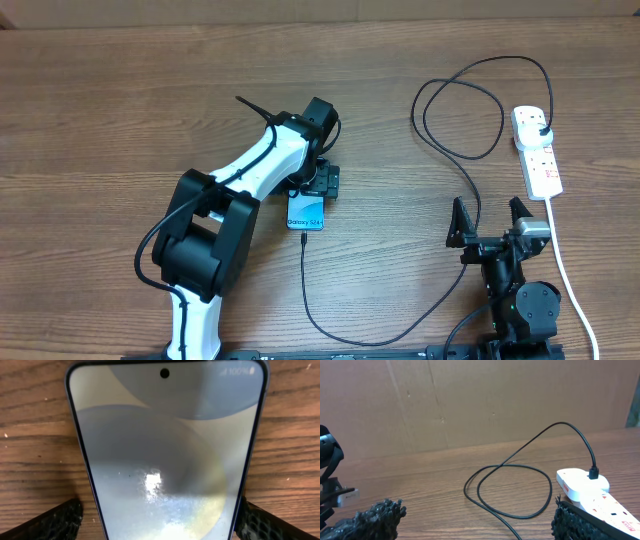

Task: Plug charger to phone and switch on socket
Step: 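Lower the left gripper onto the phone's top edge and close it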

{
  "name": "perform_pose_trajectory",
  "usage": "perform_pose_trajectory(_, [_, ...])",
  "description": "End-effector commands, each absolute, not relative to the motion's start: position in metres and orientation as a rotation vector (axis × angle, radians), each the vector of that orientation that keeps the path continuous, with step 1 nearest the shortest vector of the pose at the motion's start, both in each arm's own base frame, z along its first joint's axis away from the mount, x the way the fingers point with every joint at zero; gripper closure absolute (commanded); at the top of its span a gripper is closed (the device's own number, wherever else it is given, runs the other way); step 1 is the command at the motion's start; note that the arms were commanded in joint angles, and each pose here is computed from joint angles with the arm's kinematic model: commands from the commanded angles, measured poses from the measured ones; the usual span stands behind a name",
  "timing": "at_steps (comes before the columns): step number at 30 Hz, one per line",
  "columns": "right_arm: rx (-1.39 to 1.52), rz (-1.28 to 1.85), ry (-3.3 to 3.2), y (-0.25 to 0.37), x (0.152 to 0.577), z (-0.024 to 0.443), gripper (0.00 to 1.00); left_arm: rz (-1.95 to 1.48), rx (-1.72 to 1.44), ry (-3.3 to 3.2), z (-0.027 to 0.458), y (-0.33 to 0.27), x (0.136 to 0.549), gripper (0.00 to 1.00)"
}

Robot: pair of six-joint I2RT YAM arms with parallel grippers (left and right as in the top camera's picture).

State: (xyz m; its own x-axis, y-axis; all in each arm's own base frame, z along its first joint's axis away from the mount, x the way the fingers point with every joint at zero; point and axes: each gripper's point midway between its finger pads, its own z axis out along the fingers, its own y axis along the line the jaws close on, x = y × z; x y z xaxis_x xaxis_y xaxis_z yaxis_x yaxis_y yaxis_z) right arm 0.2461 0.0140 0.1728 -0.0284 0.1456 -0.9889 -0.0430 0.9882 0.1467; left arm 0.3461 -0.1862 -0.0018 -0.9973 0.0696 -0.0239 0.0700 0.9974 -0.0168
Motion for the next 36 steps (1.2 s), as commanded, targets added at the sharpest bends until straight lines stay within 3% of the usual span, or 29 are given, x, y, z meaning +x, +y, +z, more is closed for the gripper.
perform_pose_trajectory(1, [0.085, 0.145, 1.588, 0.013, 0.246, 0.171, 0.0, -0.037, 0.091, 3.195, -0.033, -0.184, 0.327, 0.01])
perform_pose_trajectory(8, [0.085, 0.145, 1.588, 0.013, 0.246, 0.171, 0.0, -0.071, 0.09, 3.211, -0.042, -0.185, 0.319, 0.0])
perform_pose_trajectory(14, [0.085, 0.145, 1.588, 0.013, 0.246, 0.171, 0.0, -0.082, 0.09, 3.215, -0.042, -0.186, 0.318, 0.22])
perform_pose_trajectory(21, [0.085, 0.145, 1.588, 0.013, 0.246, 0.171, 0.0, -0.055, 0.077, 3.204, -0.041, -0.181, 0.322, 0.25])
perform_pose_trajectory(26, [0.085, 0.145, 1.588, 0.013, 0.246, 0.171, 0.0, -0.049, -0.056, 3.209, -0.041, -0.168, 0.328, 0.24])
perform_pose_trajectory(30, [0.085, 0.145, 1.588, 0.013, 0.246, 0.171, 0.0, -0.062, -0.07, 3.241, -0.041, -0.165, 0.322, 0.09])
perform_pose_trajectory(36, [0.085, 0.145, 1.588, 0.013, 0.246, 0.171, 0.0, -0.042, -0.045, 3.269, -0.04, -0.164, 0.315, 0.11])
